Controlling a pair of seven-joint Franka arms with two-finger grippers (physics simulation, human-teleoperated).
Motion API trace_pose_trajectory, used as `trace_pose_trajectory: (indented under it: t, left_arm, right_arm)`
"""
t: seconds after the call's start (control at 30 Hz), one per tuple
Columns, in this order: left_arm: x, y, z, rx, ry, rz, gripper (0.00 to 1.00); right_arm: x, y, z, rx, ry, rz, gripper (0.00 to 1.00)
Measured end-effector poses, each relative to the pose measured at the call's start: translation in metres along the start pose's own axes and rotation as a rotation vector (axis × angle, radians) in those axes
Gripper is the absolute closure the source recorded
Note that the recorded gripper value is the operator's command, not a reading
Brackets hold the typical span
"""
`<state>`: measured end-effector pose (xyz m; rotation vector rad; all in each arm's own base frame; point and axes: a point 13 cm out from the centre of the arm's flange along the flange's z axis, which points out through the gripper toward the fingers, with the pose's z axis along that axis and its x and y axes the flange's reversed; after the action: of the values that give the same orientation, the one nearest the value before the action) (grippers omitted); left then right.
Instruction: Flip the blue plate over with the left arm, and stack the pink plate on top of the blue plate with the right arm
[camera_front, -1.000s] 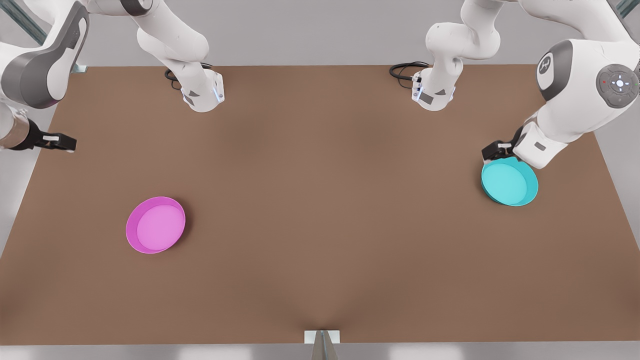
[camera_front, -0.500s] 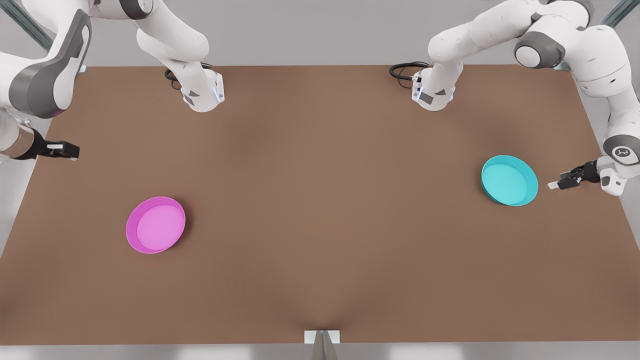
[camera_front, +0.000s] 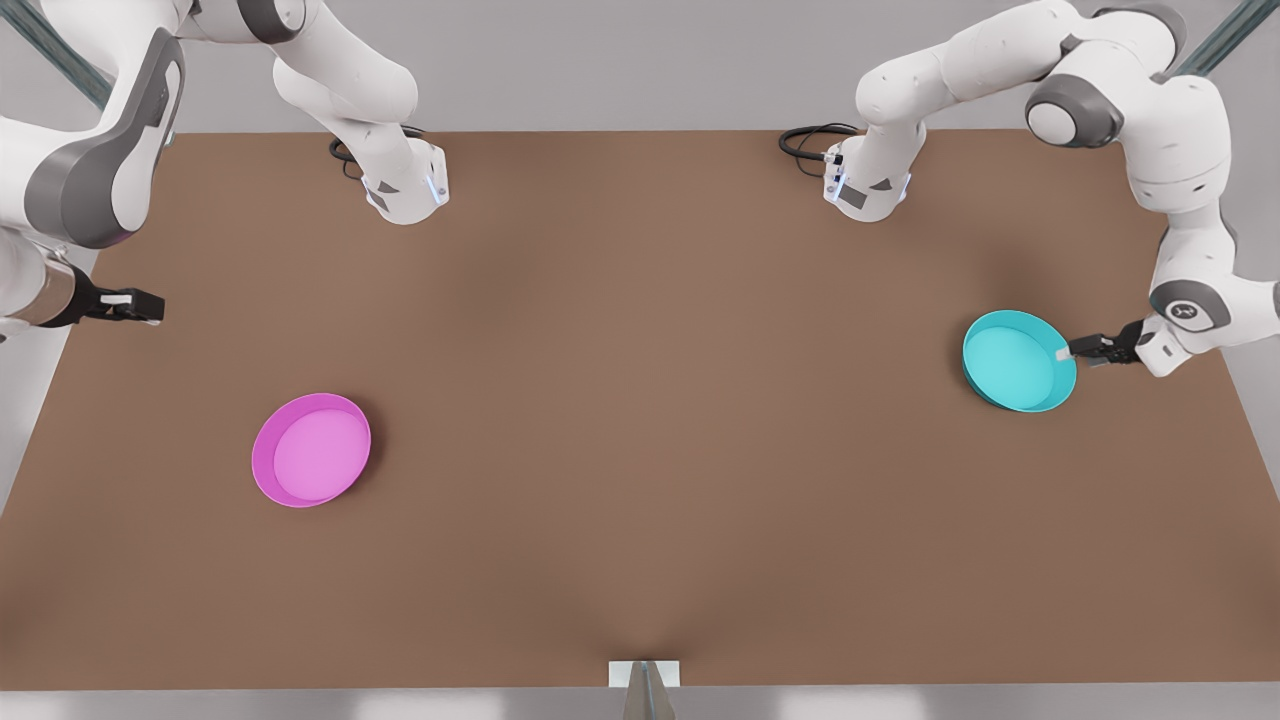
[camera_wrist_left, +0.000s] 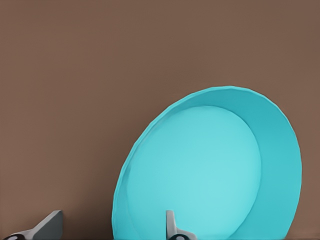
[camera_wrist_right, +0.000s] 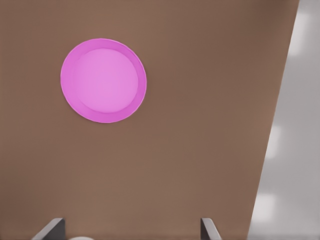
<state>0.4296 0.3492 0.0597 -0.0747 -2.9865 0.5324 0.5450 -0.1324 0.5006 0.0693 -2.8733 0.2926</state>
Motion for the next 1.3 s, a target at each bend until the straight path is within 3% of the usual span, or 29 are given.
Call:
trace_pose_trajectory:
  t: [0.07, 0.2, 0.47, 0.57, 0.8, 0.9, 1.3]
  left_arm:
    - [-0.001, 0.002, 0.001, -0.007, -0.002, 0.037, 0.32]
    - [-0.003, 0.003, 0.001, -0.014, -0.005, 0.1, 0.45]
    - [-0.004, 0.001, 0.014, -0.005, 0.012, 0.184, 0.47]
    - [-0.004, 0.001, 0.016, -0.004, 0.015, 0.205, 0.6]
    - [-0.003, 0.002, 0.02, -0.001, 0.027, 0.244, 0.62]
    - [-0.007, 0.0, 0.018, -0.005, 0.024, 0.257, 0.79]
    - [-0.074, -0.057, -0.036, -0.066, -0.045, 0.319, 0.79]
  right_arm:
    - [-0.001, 0.0, 0.001, 0.0, 0.002, -0.002, 0.0]
    - [-0.001, 0.0, 0.002, 0.0, 0.005, -0.004, 0.0]
    - [-0.001, -0.001, 0.004, 0.001, 0.01, -0.007, 0.0]
    - [-0.001, -0.002, 0.006, 0.001, 0.014, -0.007, 0.0]
    - [-0.001, -0.003, 0.007, 0.001, 0.016, -0.007, 0.0]
    - [0.0, -0.006, 0.007, 0.0, 0.017, -0.002, 0.0]
    - [-0.002, -0.014, 0.015, -0.004, 0.03, 0.008, 0.0]
